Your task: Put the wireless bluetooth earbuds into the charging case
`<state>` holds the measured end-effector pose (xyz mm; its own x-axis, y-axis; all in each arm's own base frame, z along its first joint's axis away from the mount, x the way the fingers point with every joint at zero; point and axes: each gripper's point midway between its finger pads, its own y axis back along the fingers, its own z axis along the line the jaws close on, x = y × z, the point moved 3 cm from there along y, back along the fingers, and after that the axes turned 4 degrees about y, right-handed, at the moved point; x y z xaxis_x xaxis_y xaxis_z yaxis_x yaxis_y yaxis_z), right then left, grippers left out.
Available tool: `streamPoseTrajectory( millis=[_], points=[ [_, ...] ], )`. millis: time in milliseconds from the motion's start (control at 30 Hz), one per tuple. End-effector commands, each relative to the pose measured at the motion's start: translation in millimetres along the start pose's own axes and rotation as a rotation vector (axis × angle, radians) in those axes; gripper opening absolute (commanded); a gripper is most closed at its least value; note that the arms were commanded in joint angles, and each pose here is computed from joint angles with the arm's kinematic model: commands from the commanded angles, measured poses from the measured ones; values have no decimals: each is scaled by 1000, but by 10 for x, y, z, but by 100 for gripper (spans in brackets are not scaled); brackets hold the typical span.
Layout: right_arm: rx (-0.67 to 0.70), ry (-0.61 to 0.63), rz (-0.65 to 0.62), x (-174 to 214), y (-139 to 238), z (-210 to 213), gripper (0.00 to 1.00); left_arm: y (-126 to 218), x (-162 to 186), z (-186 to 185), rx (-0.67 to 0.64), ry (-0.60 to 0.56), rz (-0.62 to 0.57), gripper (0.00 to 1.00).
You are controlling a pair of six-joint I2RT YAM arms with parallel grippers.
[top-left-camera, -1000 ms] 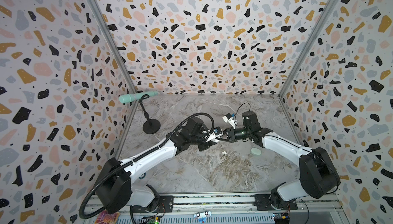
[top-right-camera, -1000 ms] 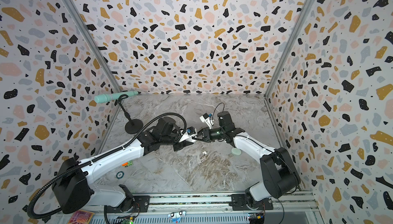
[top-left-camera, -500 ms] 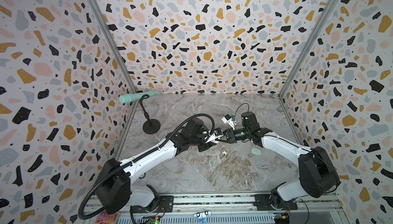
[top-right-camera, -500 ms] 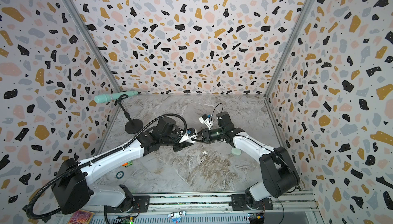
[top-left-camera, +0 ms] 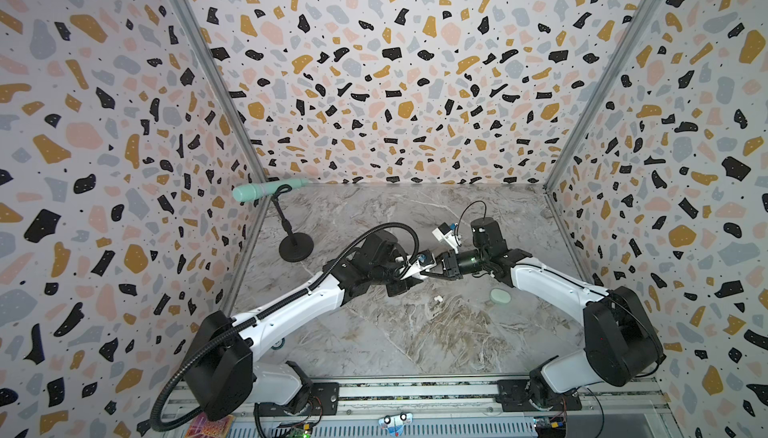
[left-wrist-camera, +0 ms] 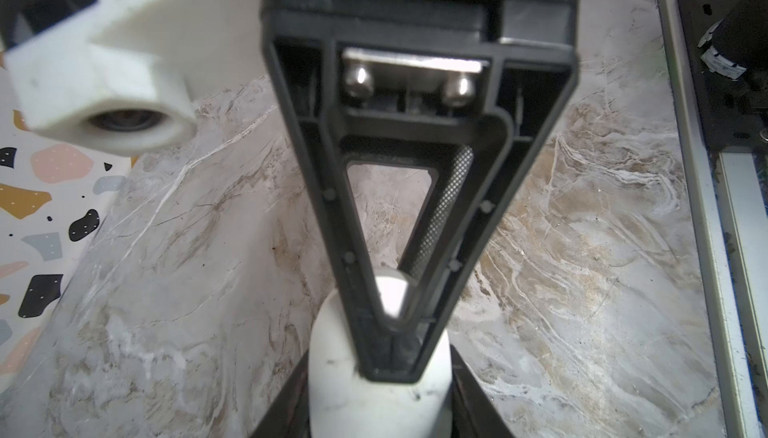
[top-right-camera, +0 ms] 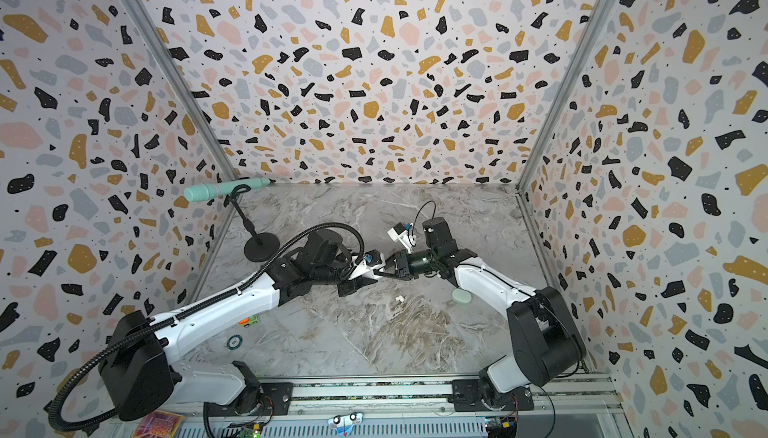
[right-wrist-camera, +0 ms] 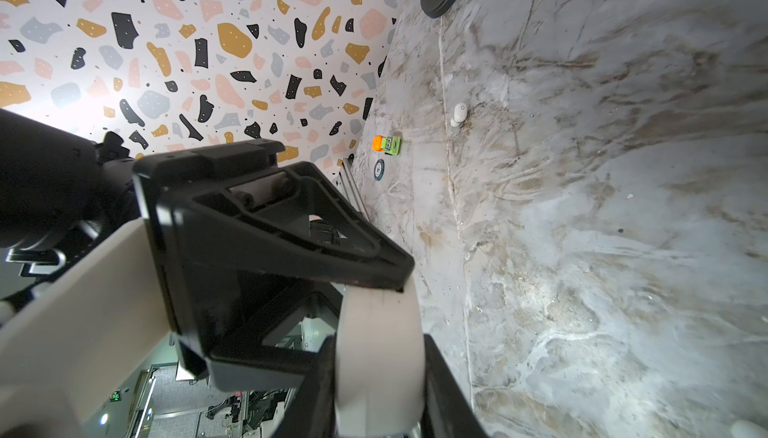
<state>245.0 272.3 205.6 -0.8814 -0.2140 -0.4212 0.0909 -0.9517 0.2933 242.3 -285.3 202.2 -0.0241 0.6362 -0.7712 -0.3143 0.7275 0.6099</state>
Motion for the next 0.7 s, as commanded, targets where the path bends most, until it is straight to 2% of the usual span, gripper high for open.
streamPoseTrajectory(
  millis=[0,33,67,100,133,300,367,500,667],
  points=[
    [-47,52,16,-51,-1,190,24,38,-37,31,-47,-23,-27,57],
    [-40,52,14,-53,5,182,24,49,-39,40,-60,-21,-34,68],
    [-30,51,10,-59,18,170,24,64,-43,53,-76,-14,-41,84],
    [-14,45,5,-64,33,149,24,86,-49,75,-95,-4,-47,96],
    [11,43,0,-72,47,114,24,104,-36,98,-117,6,-44,100],
    [90,35,-72,-156,189,17,24,263,-14,266,-273,125,-59,100],
    [119,29,-122,-201,275,-22,24,327,-20,301,-317,219,-102,100],
    [166,27,-246,-294,464,-76,24,366,-124,238,-262,430,-239,100],
    [127,28,-413,-362,616,-21,23,393,-229,213,-191,691,-371,100]
  ],
)
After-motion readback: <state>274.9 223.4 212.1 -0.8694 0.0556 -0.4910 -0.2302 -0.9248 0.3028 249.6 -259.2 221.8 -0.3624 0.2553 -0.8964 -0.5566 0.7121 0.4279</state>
